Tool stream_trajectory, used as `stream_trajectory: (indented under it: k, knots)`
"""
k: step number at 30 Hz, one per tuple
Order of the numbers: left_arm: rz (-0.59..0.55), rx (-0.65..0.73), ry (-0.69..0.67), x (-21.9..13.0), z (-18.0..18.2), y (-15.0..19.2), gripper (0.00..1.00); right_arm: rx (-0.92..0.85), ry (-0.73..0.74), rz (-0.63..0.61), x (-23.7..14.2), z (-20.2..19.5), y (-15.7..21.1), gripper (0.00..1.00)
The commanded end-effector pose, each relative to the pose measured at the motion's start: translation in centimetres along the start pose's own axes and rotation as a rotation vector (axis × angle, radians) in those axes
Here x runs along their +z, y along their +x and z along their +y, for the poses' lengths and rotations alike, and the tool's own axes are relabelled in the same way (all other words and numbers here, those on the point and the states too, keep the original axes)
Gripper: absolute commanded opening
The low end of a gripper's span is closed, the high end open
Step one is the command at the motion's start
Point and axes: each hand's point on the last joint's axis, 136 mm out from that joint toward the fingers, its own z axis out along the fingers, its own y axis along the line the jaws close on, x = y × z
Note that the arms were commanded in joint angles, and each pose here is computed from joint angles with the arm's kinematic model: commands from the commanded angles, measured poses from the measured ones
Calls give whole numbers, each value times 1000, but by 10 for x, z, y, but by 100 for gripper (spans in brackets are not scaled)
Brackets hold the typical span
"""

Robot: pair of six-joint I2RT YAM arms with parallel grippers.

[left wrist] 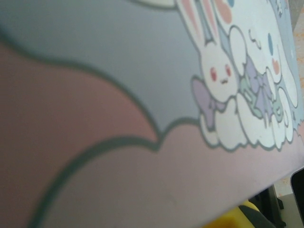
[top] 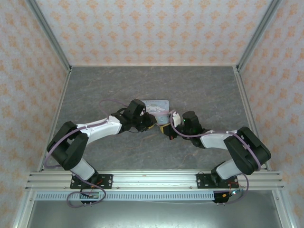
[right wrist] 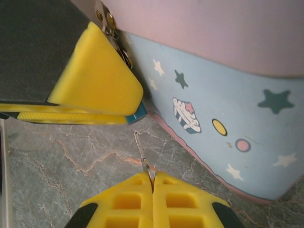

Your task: Unlock a padlock with a key

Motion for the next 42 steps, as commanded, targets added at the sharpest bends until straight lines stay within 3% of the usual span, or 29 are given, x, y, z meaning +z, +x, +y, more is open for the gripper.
stream_trajectory:
  k: [1,16,29,42]
  knots:
    - [25,-10,63,0,-17,-2,15,-26,-51,-40,4,11,-17,0]
    - [48,-2,71,1,-19,1,15,-29,-50,-36,6,10,-18,0]
    - [40,-2,63,0,-17,-1,14,-30,27,24,-1,-3,7,0]
    - [40,-3,61,0,-16,-1,14,-35,-7,-19,4,2,-11,0]
